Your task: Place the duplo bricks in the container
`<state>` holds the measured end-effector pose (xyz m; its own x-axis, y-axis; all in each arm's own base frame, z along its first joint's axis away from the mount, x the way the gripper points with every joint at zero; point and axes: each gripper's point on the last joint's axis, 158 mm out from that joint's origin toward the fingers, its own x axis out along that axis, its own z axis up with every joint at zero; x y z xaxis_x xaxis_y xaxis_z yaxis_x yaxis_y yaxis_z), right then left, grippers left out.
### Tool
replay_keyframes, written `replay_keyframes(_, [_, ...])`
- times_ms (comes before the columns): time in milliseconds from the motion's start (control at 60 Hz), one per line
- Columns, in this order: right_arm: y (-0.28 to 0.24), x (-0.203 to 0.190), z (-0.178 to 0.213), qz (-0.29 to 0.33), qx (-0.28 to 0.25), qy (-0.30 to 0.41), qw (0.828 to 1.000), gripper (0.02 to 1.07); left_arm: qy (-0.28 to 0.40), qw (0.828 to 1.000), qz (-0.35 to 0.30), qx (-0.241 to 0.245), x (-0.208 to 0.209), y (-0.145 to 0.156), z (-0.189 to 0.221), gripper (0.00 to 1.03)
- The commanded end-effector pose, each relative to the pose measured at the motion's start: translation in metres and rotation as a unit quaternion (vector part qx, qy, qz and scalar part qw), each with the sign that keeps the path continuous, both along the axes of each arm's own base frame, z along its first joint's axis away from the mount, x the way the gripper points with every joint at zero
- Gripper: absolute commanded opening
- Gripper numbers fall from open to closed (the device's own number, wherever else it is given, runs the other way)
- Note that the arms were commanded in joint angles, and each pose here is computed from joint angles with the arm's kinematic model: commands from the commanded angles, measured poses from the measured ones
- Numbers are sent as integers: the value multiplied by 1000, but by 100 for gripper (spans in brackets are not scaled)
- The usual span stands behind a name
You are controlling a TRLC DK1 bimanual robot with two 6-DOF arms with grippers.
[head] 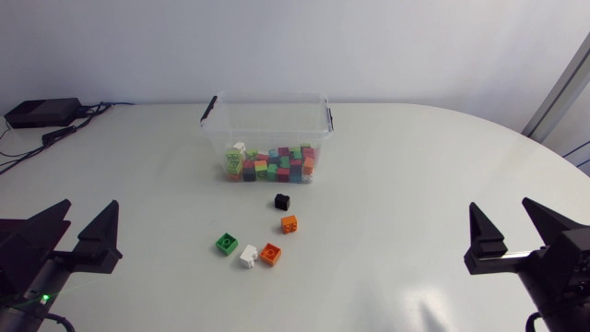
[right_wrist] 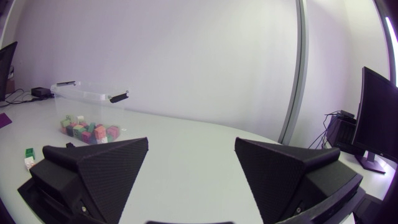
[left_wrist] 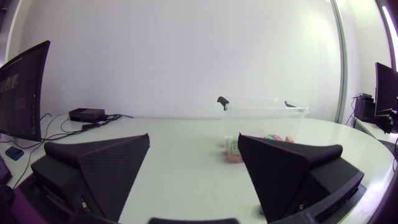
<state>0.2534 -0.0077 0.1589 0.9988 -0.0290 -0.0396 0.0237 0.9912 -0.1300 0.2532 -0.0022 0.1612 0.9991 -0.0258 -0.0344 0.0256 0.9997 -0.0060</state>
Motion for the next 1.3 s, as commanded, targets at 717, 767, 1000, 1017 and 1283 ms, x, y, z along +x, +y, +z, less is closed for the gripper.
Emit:
replay_keyframes(717, [0,1,-7,-1,4,2,1000,103,-15,1000,1,-8,0,0,7,99])
replay_keyframes(767, [0,0,-4,-1,3,-1,1000,103,-17,1000,0,-7,-1,0,10,99])
replay_keyframes(1000, [2,-1,13,4,3,-17,1000,103,-13,1000,0,-7,1,0,27,99])
replay_keyframes(1017, [3,-1,15,6,3,-18,1000,103,-10,1000,-1,-7,1,0,28,99])
replay_keyframes(1283, [7,5,36,13,3,-17,1000,103,27,999,-14,-12,17,-7,45,97])
